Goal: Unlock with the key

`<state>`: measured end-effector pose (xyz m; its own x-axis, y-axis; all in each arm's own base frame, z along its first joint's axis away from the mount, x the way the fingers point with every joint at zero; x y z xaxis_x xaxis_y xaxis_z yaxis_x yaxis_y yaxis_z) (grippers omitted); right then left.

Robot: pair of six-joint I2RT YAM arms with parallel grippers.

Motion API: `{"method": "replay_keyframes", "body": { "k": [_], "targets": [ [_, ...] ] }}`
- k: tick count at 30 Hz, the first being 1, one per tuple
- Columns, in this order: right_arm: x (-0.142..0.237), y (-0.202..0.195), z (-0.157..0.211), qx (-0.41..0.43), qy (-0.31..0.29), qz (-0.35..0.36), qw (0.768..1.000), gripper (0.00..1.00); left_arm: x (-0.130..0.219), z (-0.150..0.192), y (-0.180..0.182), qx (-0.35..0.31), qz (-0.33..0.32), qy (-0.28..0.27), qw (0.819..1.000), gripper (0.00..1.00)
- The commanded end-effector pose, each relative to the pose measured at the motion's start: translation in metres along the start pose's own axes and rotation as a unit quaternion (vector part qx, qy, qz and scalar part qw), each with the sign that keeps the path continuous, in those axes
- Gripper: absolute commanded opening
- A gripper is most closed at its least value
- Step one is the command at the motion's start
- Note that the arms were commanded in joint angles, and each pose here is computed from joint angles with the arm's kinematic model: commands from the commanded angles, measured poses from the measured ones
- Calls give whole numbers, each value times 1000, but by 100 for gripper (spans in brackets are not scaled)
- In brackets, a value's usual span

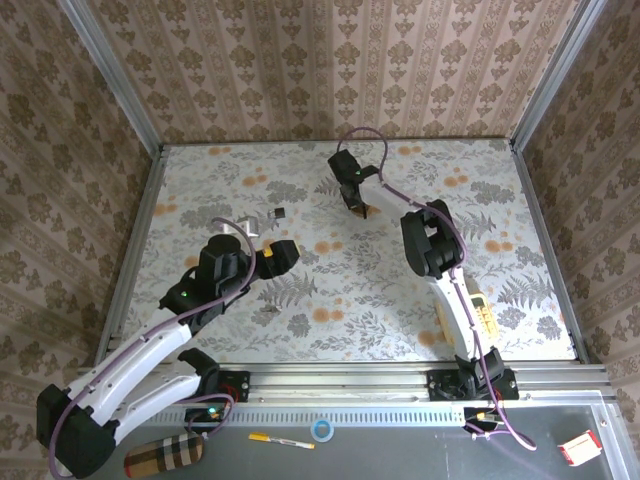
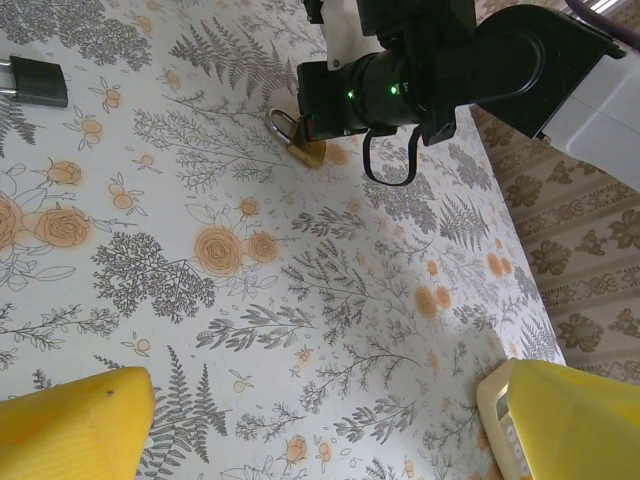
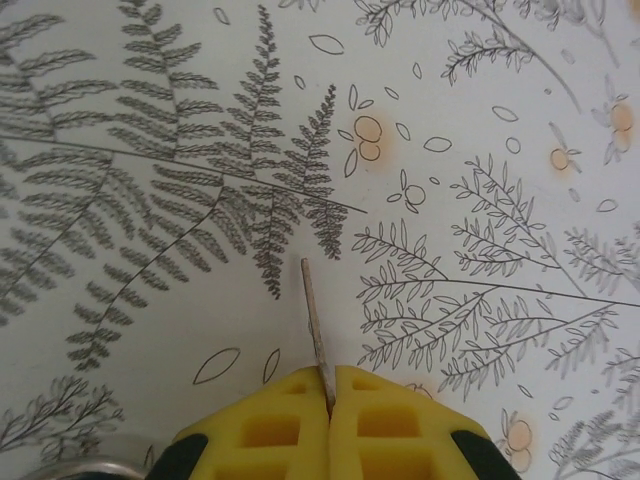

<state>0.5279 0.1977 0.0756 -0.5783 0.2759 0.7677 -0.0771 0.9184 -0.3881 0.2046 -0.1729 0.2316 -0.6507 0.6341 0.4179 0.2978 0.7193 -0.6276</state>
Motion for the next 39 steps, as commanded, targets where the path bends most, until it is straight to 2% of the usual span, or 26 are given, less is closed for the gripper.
{"method": "replay_keyframes", "body": {
  "k": [1, 10, 24, 39],
  "targets": [
    [1, 5, 5, 57, 4, 50, 997, 0, 5, 0, 2, -1, 3, -6, 1000, 92],
    [13, 13, 28, 55, 17, 48, 997, 0, 11, 1, 8, 3, -2, -12, 1000, 92],
    [43, -7, 67, -1, 52, 54, 997, 0, 16, 5, 11, 13, 3, -18, 1000, 92],
    [98, -8, 135, -34, 73, 66, 995, 0, 5, 22, 3, 28, 23, 1, 999, 91]
  ]
}}
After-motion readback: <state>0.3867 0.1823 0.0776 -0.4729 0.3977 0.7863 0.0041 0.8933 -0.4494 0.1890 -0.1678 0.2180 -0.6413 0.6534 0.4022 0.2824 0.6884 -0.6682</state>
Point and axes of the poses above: each hand's point on the last joint's axis, 136 mm out from that joint toward the fingers, its own x axis back along the fingers, its own y axis along the line the jaws close on, z = x × y, the point moved 5 cm from there along x, back along the fingers, and after that the axes turned 2 degrees about -x, right-handed, at the moved point
